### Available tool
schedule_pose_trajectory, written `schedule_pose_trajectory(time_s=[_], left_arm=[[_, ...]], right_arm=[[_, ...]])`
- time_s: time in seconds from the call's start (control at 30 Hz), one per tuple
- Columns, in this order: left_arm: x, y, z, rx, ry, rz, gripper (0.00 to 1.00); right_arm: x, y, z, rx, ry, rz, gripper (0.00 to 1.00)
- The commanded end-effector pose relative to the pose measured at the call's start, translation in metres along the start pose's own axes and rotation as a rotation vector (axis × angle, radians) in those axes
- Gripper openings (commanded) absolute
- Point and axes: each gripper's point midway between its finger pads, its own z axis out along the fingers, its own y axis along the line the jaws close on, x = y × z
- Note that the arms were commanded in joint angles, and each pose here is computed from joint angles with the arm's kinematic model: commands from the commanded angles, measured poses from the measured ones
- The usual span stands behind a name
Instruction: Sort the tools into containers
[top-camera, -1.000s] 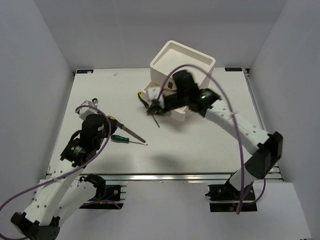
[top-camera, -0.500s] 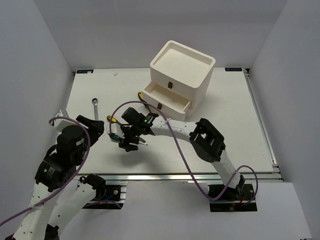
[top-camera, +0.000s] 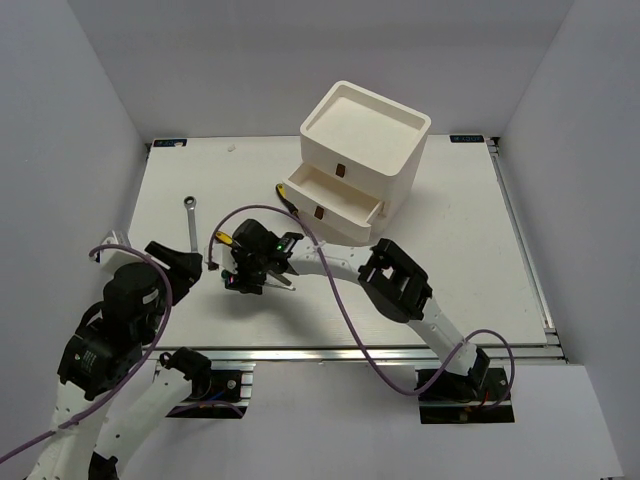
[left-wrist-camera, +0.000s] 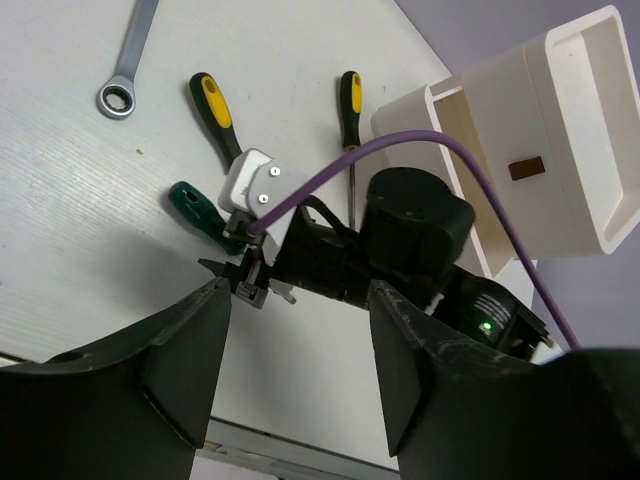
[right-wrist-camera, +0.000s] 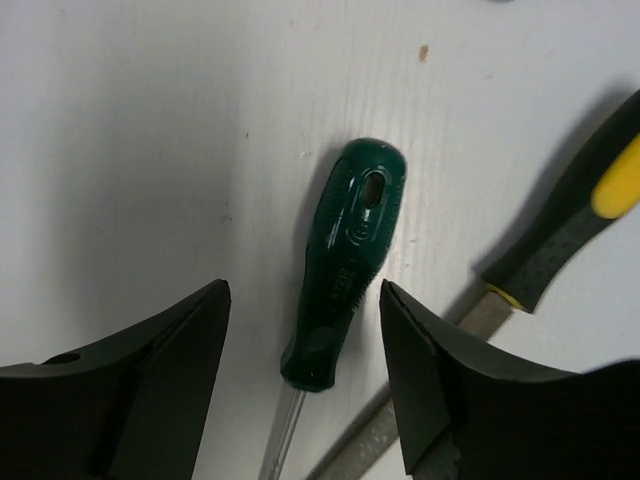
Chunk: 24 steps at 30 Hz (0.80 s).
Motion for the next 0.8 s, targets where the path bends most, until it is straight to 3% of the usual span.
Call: schedule_pose_trajectory(time_s=[0.0, 0.13, 0.2, 0.23, 0.37, 0.43, 0.57, 0.63, 0.77], left_arm=[[-0.004, -0.002, -0.004, -0.008, 0.012, 0.027, 0.68], [-0.005, -0.003, -0.004, -0.013, 0.012, 0.04, 0.68], [-0.003, -0.005, -0.001, -0.007, 0.017, 0.044, 0.68], [-0.001, -0.005, 0.002, -0.011, 0.021, 0.048, 0.68], [0.003, -0.009, 0.01, 0.006, 0.023, 0.057, 0.68], [0.004, -0.015, 0.014, 0.031, 0.02, 0.057, 0.68], [0.003, -0.031, 0.017, 0.119, 0.002, 0.085, 0.69], [-0.004, -0.049, 0.016, 0.205, -0.029, 0.083, 0.68], [-0.018, -0.072, 0.013, 0.303, -0.09, 0.08, 0.66]], right_arm=[[-0.001, -0.006, 0.014, 0.013, -0.013, 0.0, 0.66], [0.008, -0.006, 0.021, 0.011, 0.005, 0.001, 0.56], [0.012, -0.002, 0.019, -0.003, 0.013, 0.007, 0.4], [0.015, 0.0, 0.018, -0.012, 0.019, 0.013, 0.27], [0.006, 0.019, -0.006, -0.103, -0.014, 0.039, 0.0], [-0.001, 0.029, -0.026, -0.189, -0.045, 0.069, 0.0], [-0.075, 0.049, -0.114, -0.397, -0.289, 0.087, 0.0], [-0.087, 0.042, -0.141, -0.381, -0.321, 0.132, 0.0], [-0.09, 0.003, -0.194, -0.113, -0.322, 0.181, 0.0]])
